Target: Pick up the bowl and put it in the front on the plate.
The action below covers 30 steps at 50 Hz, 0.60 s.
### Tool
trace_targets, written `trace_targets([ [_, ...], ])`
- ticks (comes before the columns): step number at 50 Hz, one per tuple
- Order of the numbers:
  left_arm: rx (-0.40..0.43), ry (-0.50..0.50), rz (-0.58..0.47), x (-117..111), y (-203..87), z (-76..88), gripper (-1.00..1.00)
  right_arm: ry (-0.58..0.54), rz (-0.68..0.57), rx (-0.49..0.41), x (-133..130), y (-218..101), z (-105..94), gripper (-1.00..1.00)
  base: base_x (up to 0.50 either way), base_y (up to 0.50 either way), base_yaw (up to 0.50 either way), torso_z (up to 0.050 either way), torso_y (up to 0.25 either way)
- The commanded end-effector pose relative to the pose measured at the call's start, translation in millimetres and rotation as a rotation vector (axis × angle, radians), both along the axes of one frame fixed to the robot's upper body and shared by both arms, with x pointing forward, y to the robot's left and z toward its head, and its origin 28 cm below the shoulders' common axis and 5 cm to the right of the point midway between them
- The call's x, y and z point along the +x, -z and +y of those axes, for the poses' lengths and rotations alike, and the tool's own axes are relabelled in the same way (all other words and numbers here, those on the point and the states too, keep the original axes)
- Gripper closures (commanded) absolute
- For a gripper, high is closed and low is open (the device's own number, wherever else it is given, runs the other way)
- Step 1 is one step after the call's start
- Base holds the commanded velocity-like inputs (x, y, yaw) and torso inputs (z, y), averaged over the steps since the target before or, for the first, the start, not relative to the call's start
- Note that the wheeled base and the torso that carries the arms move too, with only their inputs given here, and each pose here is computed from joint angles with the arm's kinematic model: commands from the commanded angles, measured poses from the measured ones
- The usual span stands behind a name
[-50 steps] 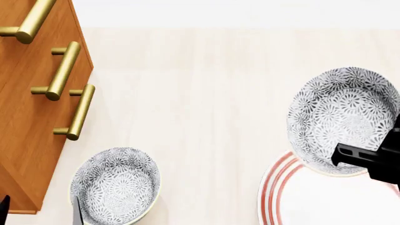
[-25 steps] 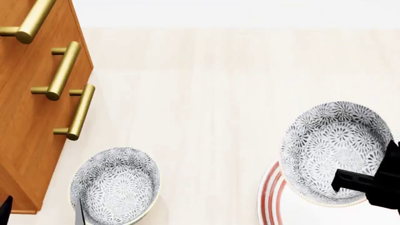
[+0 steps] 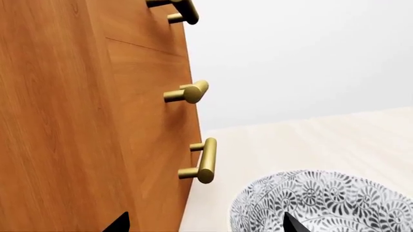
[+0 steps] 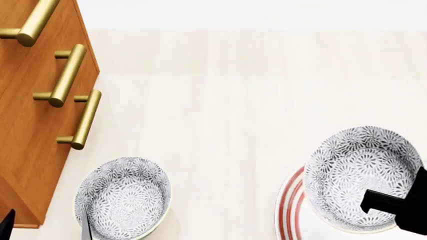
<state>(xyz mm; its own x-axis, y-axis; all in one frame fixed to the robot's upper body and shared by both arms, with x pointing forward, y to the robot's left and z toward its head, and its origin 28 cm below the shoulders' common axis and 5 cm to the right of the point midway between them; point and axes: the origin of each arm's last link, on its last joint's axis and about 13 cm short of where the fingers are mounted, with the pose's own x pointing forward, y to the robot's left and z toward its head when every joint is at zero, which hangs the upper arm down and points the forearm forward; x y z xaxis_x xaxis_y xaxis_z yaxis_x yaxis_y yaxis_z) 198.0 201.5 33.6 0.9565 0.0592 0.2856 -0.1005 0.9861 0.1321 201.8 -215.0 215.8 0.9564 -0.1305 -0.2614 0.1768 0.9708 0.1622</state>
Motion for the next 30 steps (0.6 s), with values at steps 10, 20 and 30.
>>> trace_targets([
  [10,-0.003,0.0,0.006,1,0,-0.1,-1.0,0.011,0.051,0.02,-3,14,-2.6,1.0,0.0,0.0,0.0,0.0,0.001],
  [20,-0.003,-0.006,0.009,3,-1,0.4,-1.0,0.057,0.067,0.026,1,21,-7.1,1.0,0.0,0.0,0.0,0.0,0.0],
  [30,-0.004,-0.01,0.011,3,-1,0.7,-1.0,0.056,0.079,0.037,3,27,-5.9,1.0,0.0,0.0,0.0,0.0,0.0],
])
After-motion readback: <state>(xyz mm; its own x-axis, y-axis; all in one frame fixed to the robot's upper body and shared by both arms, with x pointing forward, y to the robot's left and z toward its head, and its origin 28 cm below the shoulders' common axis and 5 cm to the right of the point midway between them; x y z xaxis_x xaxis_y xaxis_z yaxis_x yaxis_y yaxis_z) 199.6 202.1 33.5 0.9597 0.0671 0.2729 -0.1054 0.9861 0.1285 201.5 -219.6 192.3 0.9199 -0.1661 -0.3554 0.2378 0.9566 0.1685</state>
